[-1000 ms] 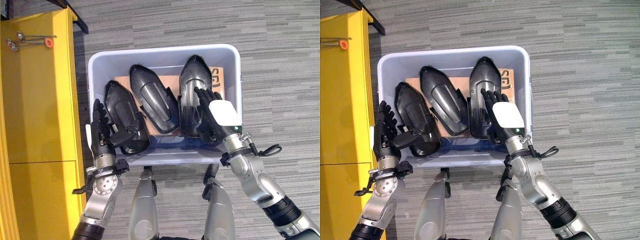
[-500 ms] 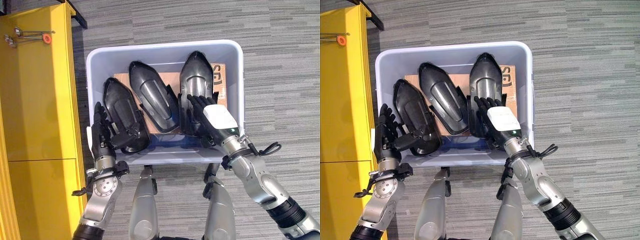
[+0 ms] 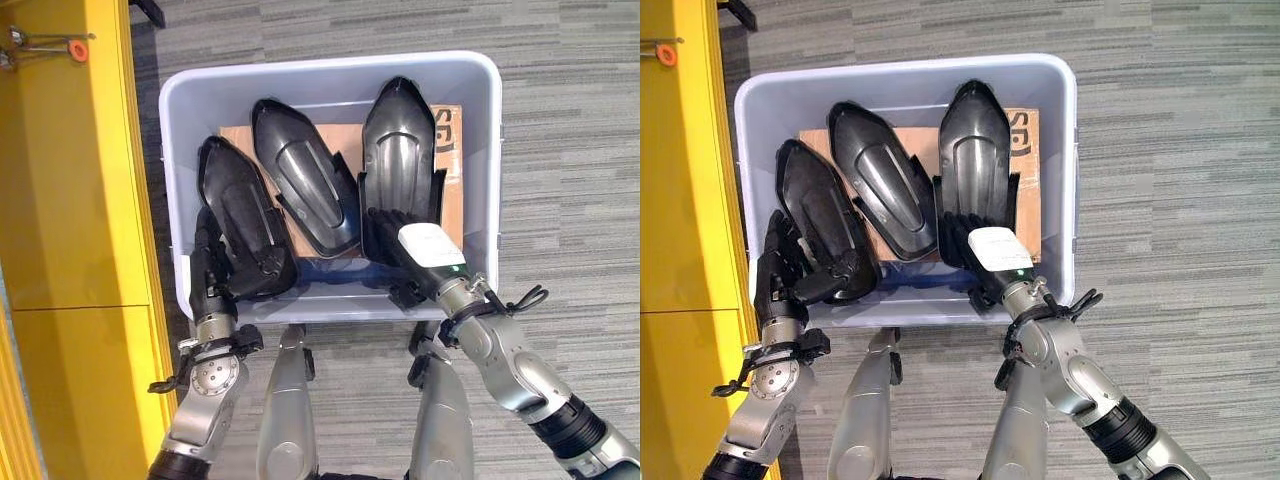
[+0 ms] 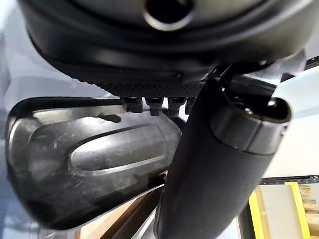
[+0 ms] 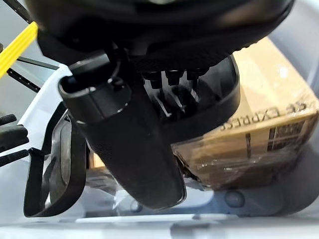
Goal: Move parts from the plastic box to the shelf.
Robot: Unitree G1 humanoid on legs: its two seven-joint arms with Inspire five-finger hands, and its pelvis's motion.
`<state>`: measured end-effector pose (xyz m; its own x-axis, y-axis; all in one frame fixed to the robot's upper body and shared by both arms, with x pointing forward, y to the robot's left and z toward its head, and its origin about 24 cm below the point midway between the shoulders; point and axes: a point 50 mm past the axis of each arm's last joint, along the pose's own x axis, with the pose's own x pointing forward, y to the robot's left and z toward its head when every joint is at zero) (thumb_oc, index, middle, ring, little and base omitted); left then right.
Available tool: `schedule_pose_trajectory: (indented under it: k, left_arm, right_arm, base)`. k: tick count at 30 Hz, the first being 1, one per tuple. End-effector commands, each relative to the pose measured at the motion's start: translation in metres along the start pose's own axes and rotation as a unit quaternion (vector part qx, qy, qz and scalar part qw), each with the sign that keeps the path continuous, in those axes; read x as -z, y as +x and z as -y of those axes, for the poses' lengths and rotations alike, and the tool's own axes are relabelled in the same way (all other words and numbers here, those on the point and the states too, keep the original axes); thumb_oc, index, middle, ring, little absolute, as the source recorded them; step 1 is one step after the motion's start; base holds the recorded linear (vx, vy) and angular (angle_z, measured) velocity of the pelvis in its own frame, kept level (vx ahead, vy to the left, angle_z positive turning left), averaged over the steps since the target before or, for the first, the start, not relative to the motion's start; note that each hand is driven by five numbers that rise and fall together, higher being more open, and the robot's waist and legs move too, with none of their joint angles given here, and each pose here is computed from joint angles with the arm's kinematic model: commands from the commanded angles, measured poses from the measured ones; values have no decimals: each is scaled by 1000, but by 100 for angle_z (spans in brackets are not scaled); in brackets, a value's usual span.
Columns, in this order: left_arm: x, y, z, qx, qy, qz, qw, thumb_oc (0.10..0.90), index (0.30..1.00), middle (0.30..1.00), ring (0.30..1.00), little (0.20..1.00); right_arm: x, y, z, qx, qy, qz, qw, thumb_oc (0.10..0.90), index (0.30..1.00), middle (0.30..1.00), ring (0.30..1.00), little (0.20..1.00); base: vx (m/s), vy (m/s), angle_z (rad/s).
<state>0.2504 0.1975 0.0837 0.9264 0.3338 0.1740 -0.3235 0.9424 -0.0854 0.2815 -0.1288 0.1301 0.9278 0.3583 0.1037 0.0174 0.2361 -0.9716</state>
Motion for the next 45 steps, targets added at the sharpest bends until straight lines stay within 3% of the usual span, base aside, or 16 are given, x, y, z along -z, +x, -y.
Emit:
schedule_pose_trajectory:
  k: [1,6,20,31,32,33,34,45]
  left_arm:
    - [-41,-3,0,4,-43,103,994,900,1000,1000,1000,1000]
    - [-39,-5,4,9,-47,105,993,900,1000,1000,1000,1000]
    - [-34,-6,26,32,-75,97,992,900,1000,1000,1000,1000]
    - [-26,-8,31,44,-83,84,992,900,1000,1000,1000,1000]
    - [-25,-8,31,45,-83,83,992,900,1000,1000,1000,1000]
    - [-25,-8,31,46,-83,83,992,900,1000,1000,1000,1000]
    - [-25,-7,31,47,-82,84,992,900,1000,1000,1000,1000]
    - [-21,-6,28,65,-81,80,991,900,1000,1000,1000,1000]
  right_arm:
    - [-19,5,30,73,-34,42,996,900,1000,1000,1000,1000]
    - [-15,6,26,86,-43,22,995,900,1000,1000,1000,1000]
    - [-16,25,44,270,-82,-5,959,900,1000,1000,1000,1000]
    - [1,34,32,291,-80,-64,951,900,1000,1000,1000,1000]
    - [5,35,30,285,-79,-78,952,712,736,736,736,736]
    - [6,36,28,282,-78,-82,953,614,599,599,599,599]
    - [9,38,25,277,-74,-93,954,400,300,300,300,300]
    - [22,47,17,278,-84,-100,952,400,300,300,300,300]
  base:
    - [0,0,0]
    - [6,3,3]
    - [3,12,2]
    - [20,17,2]
    - [0,0,0]
    - [0,0,0]
    - [5,1,3]
    - [0,-3,1]
